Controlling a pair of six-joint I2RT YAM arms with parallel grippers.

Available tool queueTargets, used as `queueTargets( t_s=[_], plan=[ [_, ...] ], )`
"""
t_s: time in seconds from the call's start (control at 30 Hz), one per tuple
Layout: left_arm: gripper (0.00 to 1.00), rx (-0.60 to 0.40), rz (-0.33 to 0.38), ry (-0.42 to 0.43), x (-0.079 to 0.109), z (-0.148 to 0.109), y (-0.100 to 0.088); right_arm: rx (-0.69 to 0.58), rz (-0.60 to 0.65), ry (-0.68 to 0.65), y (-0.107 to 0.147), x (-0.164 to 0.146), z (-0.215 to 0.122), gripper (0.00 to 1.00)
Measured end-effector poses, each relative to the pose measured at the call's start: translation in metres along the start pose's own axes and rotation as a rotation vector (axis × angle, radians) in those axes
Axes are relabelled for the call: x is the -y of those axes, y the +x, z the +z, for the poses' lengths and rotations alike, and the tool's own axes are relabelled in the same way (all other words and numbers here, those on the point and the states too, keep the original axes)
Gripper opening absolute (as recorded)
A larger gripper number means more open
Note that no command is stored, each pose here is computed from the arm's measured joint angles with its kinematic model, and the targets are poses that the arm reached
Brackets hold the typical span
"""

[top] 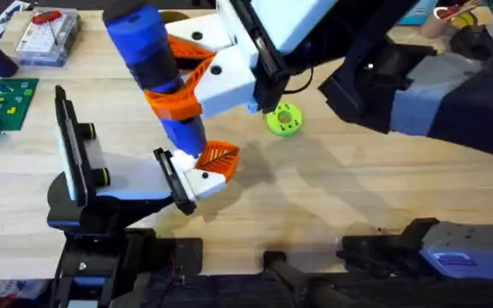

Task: Pick up the gripper from the table and insert it into the empty holder that is missing its gripper. Then pick up a screw, insert it into the mounting hole, and use the screwdriver to tighten it. Finally, clean up the table by picking up the vegetable and placing it into the bucket.

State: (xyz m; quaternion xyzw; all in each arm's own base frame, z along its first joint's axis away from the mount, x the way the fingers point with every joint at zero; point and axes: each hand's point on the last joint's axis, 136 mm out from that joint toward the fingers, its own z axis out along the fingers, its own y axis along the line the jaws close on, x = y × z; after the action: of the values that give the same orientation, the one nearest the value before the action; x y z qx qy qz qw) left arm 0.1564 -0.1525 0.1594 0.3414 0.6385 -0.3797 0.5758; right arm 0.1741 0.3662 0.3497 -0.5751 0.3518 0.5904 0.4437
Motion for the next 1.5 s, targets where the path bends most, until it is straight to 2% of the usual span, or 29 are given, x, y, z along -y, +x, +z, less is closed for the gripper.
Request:
queueTargets(
  t_s=[1.5],
  plan=[
    [0.012, 0.0, 0.0, 0.0, 0.0, 0.0, 0.0, 0.002, -0.007, -0.004, -0.0002, -0.0019, 0.0034, 0.024]
  ],
)
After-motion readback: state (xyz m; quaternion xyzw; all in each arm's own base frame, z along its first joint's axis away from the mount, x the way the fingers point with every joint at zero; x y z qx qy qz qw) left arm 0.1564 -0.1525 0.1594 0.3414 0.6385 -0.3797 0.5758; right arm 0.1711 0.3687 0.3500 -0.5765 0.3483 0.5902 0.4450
